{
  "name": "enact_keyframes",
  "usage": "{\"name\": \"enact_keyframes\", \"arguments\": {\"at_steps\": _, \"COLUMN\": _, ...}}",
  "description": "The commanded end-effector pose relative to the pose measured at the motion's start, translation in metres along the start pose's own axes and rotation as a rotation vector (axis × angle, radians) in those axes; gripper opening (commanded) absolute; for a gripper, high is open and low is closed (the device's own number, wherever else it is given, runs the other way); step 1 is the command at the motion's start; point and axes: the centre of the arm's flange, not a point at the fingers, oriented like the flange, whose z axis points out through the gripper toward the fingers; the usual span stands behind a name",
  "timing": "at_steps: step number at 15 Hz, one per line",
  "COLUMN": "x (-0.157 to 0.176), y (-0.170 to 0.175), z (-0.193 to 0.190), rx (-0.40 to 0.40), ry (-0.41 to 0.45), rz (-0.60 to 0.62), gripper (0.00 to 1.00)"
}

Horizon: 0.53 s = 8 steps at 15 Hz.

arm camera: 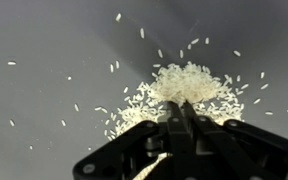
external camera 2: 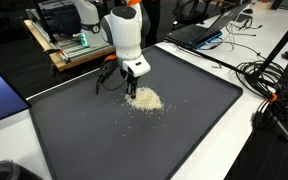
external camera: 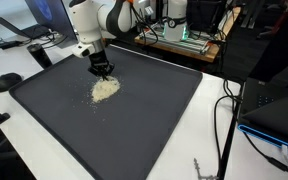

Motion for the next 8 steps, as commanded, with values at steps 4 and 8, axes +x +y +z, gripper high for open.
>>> {"name": "enact_keyframes", "arguments": {"at_steps": 4, "x": -0.0127, "y": -0.0016, "z": 0.0015, "rx": 0.014, "ry": -0.04, "rz": 0.01, "gripper": 0.01}}
{"name": "enact_keyframes", "arguments": {"at_steps": 8, "x": -0.0167, "y": 0.0006, "z": -0.0053, "rx": 0.018, "ry": -0.036, "rz": 0.04, "gripper": 0.39}}
